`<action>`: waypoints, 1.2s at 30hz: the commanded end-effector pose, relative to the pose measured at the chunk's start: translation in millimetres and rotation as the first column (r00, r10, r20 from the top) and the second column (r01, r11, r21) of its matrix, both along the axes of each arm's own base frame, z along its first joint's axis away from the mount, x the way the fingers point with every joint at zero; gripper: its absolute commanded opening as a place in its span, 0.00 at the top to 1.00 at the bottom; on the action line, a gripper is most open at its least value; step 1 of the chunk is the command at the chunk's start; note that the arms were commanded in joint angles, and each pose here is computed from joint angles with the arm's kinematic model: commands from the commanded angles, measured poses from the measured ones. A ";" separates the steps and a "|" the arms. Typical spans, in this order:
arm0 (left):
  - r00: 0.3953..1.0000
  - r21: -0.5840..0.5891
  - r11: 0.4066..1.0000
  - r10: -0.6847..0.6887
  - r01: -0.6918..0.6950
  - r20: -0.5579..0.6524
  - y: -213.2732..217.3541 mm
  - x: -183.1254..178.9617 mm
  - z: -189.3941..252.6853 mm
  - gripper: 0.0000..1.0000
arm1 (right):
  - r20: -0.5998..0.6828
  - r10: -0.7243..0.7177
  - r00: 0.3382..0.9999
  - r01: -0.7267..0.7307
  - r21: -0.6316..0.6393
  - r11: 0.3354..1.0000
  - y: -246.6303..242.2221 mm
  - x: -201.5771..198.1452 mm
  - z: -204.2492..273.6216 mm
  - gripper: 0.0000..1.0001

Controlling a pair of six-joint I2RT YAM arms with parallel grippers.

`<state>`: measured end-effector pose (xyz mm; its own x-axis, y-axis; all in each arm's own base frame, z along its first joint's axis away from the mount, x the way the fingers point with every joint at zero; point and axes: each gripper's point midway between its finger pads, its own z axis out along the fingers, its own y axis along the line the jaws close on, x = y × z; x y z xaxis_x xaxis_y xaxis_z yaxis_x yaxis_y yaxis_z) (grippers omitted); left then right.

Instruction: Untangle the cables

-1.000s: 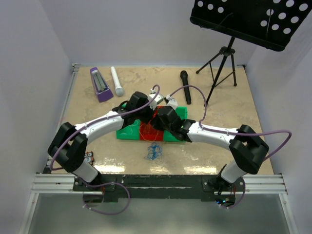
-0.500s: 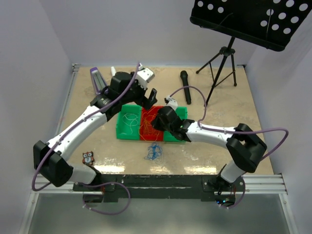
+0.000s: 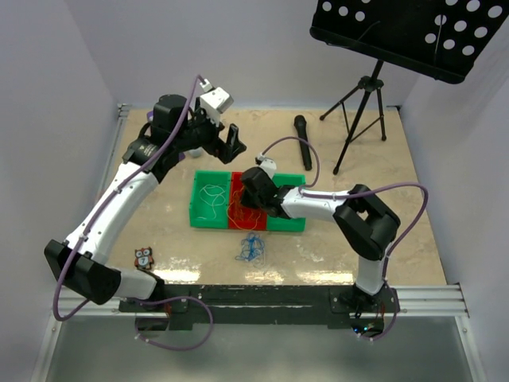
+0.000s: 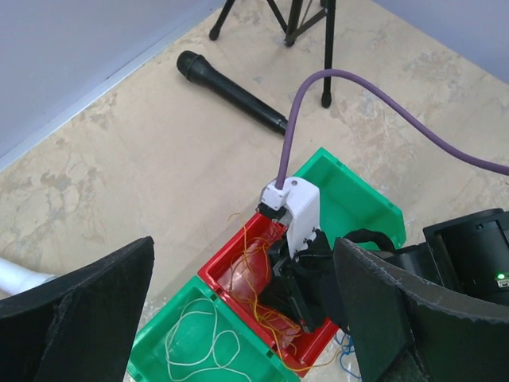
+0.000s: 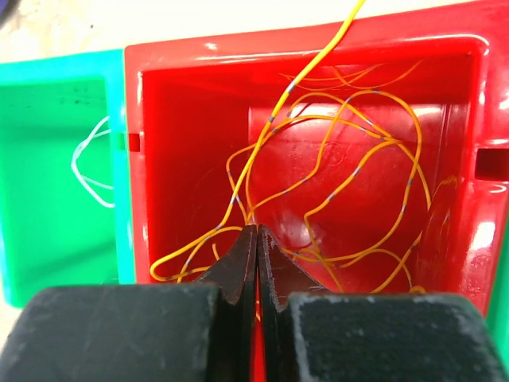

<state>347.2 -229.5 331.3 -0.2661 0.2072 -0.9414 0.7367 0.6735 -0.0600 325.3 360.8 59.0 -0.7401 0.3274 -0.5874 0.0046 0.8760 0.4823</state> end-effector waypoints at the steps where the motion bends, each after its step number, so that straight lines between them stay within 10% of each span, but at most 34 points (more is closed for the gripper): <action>1: 0.999 -0.006 0.999 -0.046 0.046 0.003 -1.6 -8.7 7.0 0.00 | 0.042 -0.057 0.998 0.058 -0.040 0.998 -7.1 13.2 16.8 1.00; 11: 0.992 -0.037 0.993 -0.113 0.115 0.048 -0.9 -13.1 28.7 0.00 | 0.208 0.051 0.977 -0.037 -0.073 0.997 -6.5 23.2 111.7 1.00; 26: 0.991 -0.027 1.000 -0.007 0.010 0.132 50.5 -6.1 53.2 0.00 | 0.224 0.454 0.863 -0.422 -0.178 0.889 16.6 -75.0 107.9 0.42; 36: 0.995 -0.033 0.999 0.018 -0.015 0.094 58.3 0.2 42.7 0.00 | 0.176 0.519 0.837 -0.459 -0.293 0.839 29.6 -102.8 64.8 0.53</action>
<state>347.6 -174.8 368.8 -0.1895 0.1872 -0.9639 0.7275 0.6860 -0.0098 208.4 392.1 125.7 -0.6350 -0.1997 -0.7462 -0.5520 0.7931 0.2574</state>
